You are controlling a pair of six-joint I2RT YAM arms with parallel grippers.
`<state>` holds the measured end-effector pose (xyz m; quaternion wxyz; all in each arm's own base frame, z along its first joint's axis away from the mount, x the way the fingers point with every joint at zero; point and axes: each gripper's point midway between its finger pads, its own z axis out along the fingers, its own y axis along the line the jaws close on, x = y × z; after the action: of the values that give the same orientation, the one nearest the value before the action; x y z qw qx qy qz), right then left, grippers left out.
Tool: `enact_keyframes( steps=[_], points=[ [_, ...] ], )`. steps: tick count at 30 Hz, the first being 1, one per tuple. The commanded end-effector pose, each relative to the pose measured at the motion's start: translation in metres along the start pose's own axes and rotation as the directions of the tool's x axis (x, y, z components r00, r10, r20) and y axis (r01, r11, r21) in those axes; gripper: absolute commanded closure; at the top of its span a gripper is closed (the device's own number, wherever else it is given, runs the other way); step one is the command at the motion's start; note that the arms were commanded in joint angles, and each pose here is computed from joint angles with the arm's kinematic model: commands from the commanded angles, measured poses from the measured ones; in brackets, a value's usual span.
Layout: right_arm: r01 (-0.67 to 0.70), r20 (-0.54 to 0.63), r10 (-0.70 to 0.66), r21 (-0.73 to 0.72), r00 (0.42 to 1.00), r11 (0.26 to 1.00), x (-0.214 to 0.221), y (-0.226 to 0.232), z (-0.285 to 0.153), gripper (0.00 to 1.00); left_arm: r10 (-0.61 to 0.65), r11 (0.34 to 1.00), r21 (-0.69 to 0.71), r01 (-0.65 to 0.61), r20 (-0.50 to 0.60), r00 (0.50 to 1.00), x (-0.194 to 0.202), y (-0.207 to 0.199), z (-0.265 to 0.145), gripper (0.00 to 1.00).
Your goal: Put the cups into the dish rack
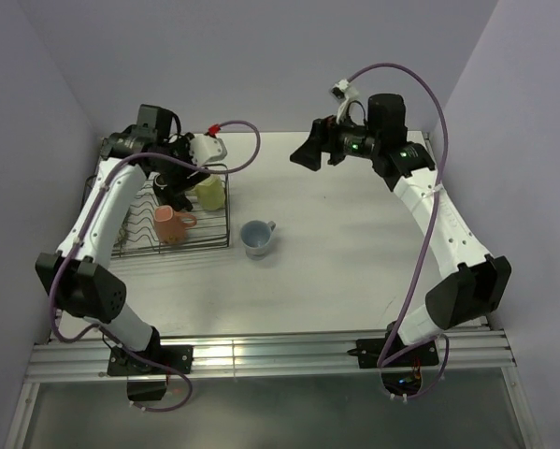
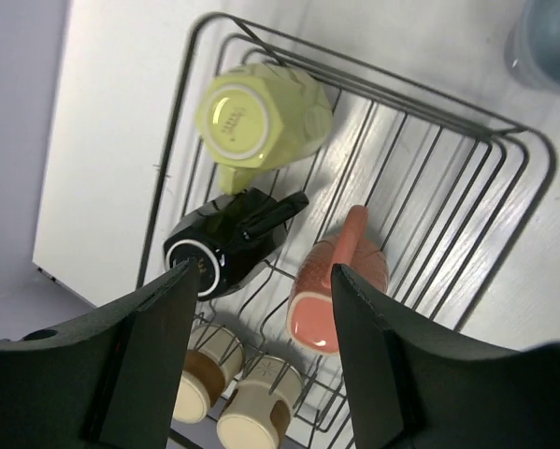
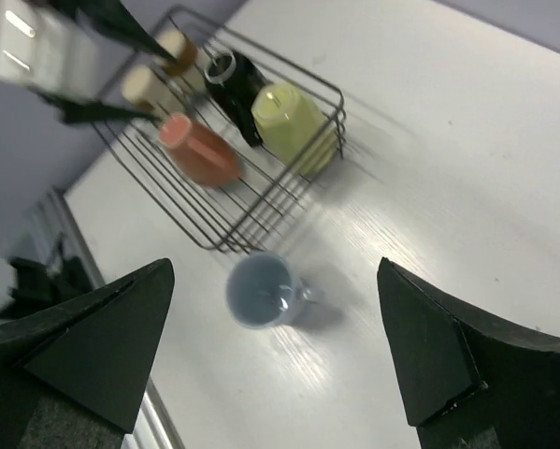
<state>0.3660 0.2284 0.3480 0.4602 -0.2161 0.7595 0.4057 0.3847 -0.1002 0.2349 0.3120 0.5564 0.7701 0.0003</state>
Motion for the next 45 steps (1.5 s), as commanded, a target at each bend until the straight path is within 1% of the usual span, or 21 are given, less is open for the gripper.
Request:
enact_keyframes(
  steps=[1,2,3,5,6,7,8,10,13,14,16,17,19,20,22,27,33,38,41,42,45],
  points=[
    [0.203,-0.187,-0.191,0.047,0.964,0.978,0.034,-0.008,0.006,0.03,-0.057,0.996,-0.055,0.069,0.2,0.978,-0.037,0.009,-0.045,0.34],
    [0.208,-0.245,-0.19,0.049,0.951,0.977,0.047,-0.006,0.006,0.04,-0.1,0.99,-0.071,0.12,0.239,0.966,-0.039,0.011,-0.058,0.34],
    [0.243,-0.262,-0.222,0.05,0.939,0.969,0.046,-0.003,0.008,0.07,-0.112,0.991,-0.044,0.13,0.288,0.951,-0.046,0.006,-0.063,0.34],
    [0.307,-0.375,-0.266,0.051,0.888,0.95,0.072,0.0,0.019,0.09,-0.151,0.98,-0.066,0.188,0.367,0.918,-0.05,0.01,-0.088,0.33],
    [0.332,-0.395,-0.288,0.047,0.872,0.942,0.074,0.004,0.023,0.13,-0.17,0.976,-0.06,0.211,0.399,0.901,-0.052,0.01,-0.096,0.3],
    [0.345,-0.435,-0.294,0.041,0.851,0.938,0.085,0.001,0.029,0.15,-0.184,0.976,-0.019,0.216,0.455,0.871,-0.058,0.005,-0.104,0.29],
    [0.361,-0.472,-0.307,0.025,0.826,0.932,0.096,0.008,0.033,0.17,-0.225,0.962,-0.025,0.272,0.49,0.842,-0.053,0.01,-0.12,0.28],
    [0.381,-0.513,-0.321,0.012,0.796,0.925,0.109,0.009,0.042,0.22,-0.278,0.95,0.036,0.31,0.551,0.787,-0.051,0.006,-0.137,0.28],
    [0.414,-0.588,-0.342,-0.013,0.733,0.91,0.134,0.012,0.058,0.27,-0.377,0.918,0.131,0.375,0.585,0.718,-0.049,-0.006,-0.144,0.29],
    [0.424,-0.611,-0.346,-0.019,0.712,0.905,0.143,0.014,0.062,0.28,-0.423,0.9,0.189,0.393,0.6,0.679,-0.051,-0.013,-0.148,0.29],
    [0.429,-0.646,-0.348,-0.036,0.68,0.903,0.158,0.012,0.073,0.3,-0.455,0.883,0.22,0.415,0.618,0.641,-0.048,-0.019,-0.149,0.29],
    [0.429,-0.657,-0.349,-0.042,0.668,0.902,0.163,0.012,0.076,0.31,-0.497,0.861,0.269,0.431,0.623,0.604,-0.051,-0.025,-0.152,0.29],
    [0.442,-0.679,-0.364,-0.065,0.638,0.895,0.176,0.014,0.085,0.32,-0.502,0.857,0.283,0.43,0.646,0.576,-0.05,-0.03,-0.152,0.29],
    [0.448,-0.68,-0.369,-0.066,0.634,0.891,0.178,0.014,0.088,0.32,-0.532,0.839,0.311,0.447,0.644,0.55,-0.05,-0.032,-0.154,0.29],
    [0.466,-0.691,-0.379,-0.069,0.616,0.882,0.185,0.011,0.096,0.32,-0.543,0.832,0.328,0.447,0.646,0.537,-0.049,-0.036,-0.15,0.29],
    [0.483,-0.693,-0.387,-0.063,0.608,0.873,0.187,0.005,0.113,0.33,-0.573,0.814,0.373,0.445,0.635,0.518,-0.05,-0.043,-0.148,0.28],
    [0.528,-0.674,-0.471,-0.139,0.57,0.838,0.193,0.009,0.127,0.34,-0.573,0.817,0.401,0.414,0.639,0.512,-0.052,-0.05,-0.149,0.27],
    [0.559,-0.645,-0.594,-0.296,0.482,0.775,0.204,0.017,0.13,0.34,-0.579,0.815,0.433,0.385,0.636,0.51,-0.055,-0.056,-0.151,0.27],
    [0.586,-0.593,-0.679,-0.386,0.434,0.712,0.206,0.02,0.131,0.36,-0.59,0.808,0.453,0.378,0.631,0.504,-0.055,-0.059,-0.152,0.27],
    [0.606,-0.571,-0.714,-0.417,0.405,0.677,0.205,0.019,0.131,0.36,-0.589,0.808,0.454,0.375,0.633,0.502,-0.056,-0.058,-0.152,0.27],
    [0.624,-0.535,-0.767,-0.475,0.355,0.62,0.209,0.016,0.135,0.37,-0.594,0.804,0.461,0.375,0.633,0.496,-0.056,-0.059,-0.152,0.27]
  ],
)
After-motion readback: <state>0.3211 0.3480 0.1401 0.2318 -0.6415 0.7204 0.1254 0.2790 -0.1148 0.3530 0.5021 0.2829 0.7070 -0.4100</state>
